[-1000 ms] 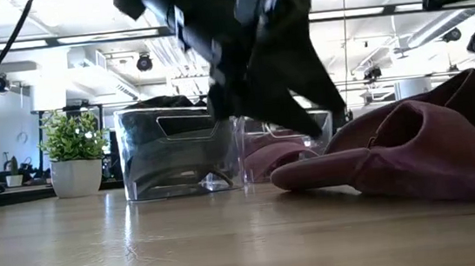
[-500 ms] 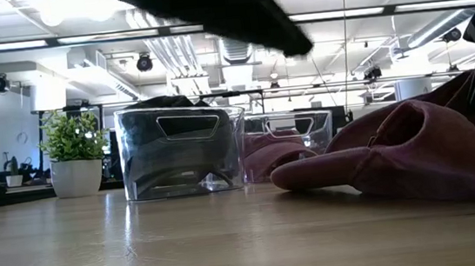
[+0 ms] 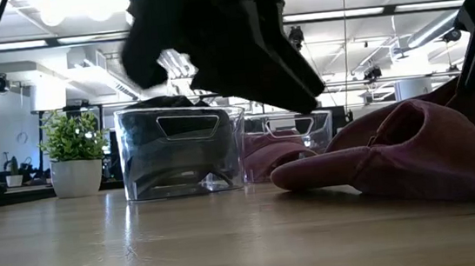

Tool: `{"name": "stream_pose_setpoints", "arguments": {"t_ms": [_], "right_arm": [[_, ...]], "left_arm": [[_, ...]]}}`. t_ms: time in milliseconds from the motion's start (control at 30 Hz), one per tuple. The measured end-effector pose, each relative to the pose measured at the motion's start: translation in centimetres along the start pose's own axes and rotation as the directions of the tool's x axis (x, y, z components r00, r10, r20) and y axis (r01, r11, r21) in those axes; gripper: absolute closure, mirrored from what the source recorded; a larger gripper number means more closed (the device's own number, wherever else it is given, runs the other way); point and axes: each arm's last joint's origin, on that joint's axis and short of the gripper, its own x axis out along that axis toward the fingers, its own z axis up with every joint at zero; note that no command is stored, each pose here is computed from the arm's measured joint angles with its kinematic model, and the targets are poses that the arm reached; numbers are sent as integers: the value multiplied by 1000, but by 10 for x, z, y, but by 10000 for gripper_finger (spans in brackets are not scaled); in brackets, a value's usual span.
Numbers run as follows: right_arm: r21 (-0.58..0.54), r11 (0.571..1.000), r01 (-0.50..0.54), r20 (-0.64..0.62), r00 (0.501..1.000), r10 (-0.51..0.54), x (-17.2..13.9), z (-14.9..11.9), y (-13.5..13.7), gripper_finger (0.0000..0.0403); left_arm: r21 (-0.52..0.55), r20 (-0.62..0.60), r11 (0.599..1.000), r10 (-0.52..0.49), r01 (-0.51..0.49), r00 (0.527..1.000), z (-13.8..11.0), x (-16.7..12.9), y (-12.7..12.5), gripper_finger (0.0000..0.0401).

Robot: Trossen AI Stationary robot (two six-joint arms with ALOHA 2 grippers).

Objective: Pick & Place hat
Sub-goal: Put the red cap into the right transparent bin

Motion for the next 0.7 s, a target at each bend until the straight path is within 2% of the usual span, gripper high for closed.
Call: {"name": "stream_pose_setpoints", "arguments": {"t_ms": [233, 367, 500, 700], "right_arm": [[8, 1000, -7, 22, 1000, 7, -3, 4, 3, 226], [13, 1000, -16, 26, 1000, 16, -6, 6, 5, 225], [13, 1000, -16, 26, 1000, 16, -6, 6, 5, 225], [15, 1000, -14, 26, 1000, 13, -6, 6, 5, 225]], "left_arm": [[98, -71, 995, -5, 12, 997, -19, 32, -5, 195], [100, -60, 995, 13, -7, 998, -16, 39, -2, 195], [123, -85, 991, 70, -60, 994, -23, 50, 0, 195], [118, -95, 990, 82, -71, 992, -30, 62, 0, 210]]}}
